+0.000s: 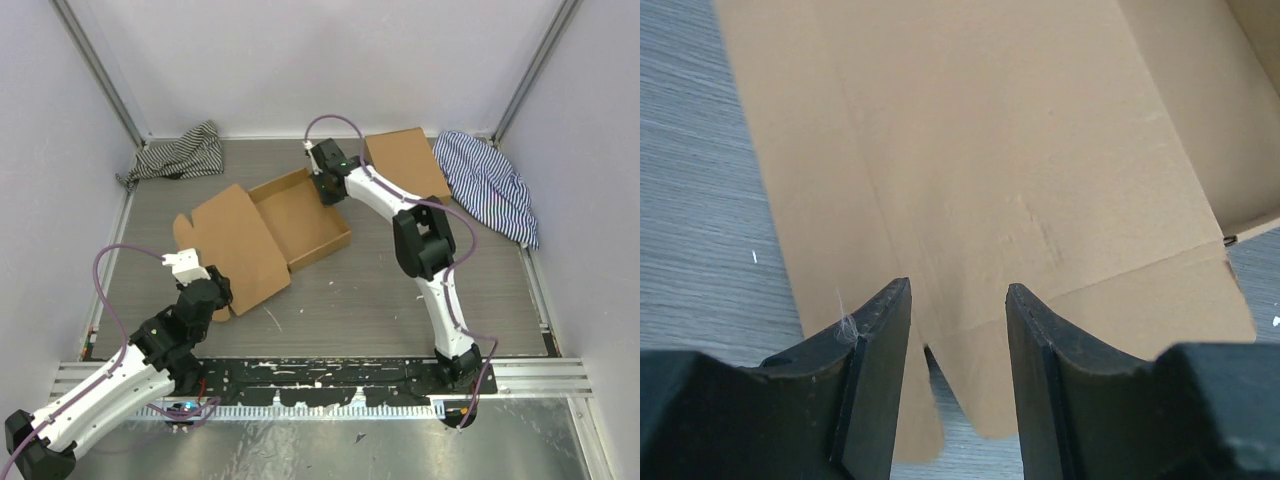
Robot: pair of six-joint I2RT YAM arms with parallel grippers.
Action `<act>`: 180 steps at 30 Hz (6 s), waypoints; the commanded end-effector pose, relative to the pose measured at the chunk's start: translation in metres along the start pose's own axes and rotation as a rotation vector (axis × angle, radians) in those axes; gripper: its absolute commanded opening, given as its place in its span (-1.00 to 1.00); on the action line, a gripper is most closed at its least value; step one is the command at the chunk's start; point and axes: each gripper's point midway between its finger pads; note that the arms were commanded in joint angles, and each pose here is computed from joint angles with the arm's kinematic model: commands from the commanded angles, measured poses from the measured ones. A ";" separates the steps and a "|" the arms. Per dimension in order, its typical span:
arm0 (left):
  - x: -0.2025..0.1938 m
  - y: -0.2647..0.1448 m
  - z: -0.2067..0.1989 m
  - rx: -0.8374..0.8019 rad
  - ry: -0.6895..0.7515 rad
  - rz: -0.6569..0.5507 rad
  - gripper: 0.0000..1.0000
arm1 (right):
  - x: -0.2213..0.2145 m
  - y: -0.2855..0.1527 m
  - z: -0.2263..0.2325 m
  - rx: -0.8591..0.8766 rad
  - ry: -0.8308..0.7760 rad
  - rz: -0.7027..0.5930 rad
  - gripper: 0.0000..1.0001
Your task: Fold the paper box
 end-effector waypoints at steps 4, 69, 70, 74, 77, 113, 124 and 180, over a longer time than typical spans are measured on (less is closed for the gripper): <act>0.001 0.000 -0.001 -0.006 -0.019 -0.013 -0.01 | -0.050 -0.069 -0.023 -0.097 0.489 0.021 -0.98; 0.001 0.001 -0.001 -0.004 -0.020 -0.011 -0.01 | -0.025 -0.044 0.116 0.346 -0.120 -0.098 -0.58; 0.001 0.001 -0.001 -0.004 -0.020 -0.011 -0.01 | -0.032 -0.050 0.108 0.319 -0.111 -0.093 -0.59; 0.001 0.001 -0.001 -0.001 -0.020 -0.012 -0.01 | -0.062 -0.085 0.075 0.199 -0.040 -0.066 -0.63; 0.001 0.001 0.000 0.002 -0.022 -0.013 0.00 | -0.093 -0.103 0.047 0.061 0.097 -0.007 -0.61; 0.001 0.001 0.000 0.005 -0.026 -0.012 0.00 | -0.102 -0.106 0.144 0.296 -0.310 -0.024 0.13; 0.000 0.001 0.001 0.007 -0.024 -0.010 0.00 | -0.086 -0.128 0.127 0.206 -0.211 -0.093 0.08; 0.072 0.031 -0.037 0.037 -0.151 0.267 0.55 | -0.142 -0.197 0.057 0.092 0.344 -0.197 0.19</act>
Point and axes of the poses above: each gripper's point midway between its finger pads, its own y axis out along the fingers, its own z axis along the line the jaws close on, x = y × z, and after that the axes turned 8 degrees about y, right-handed
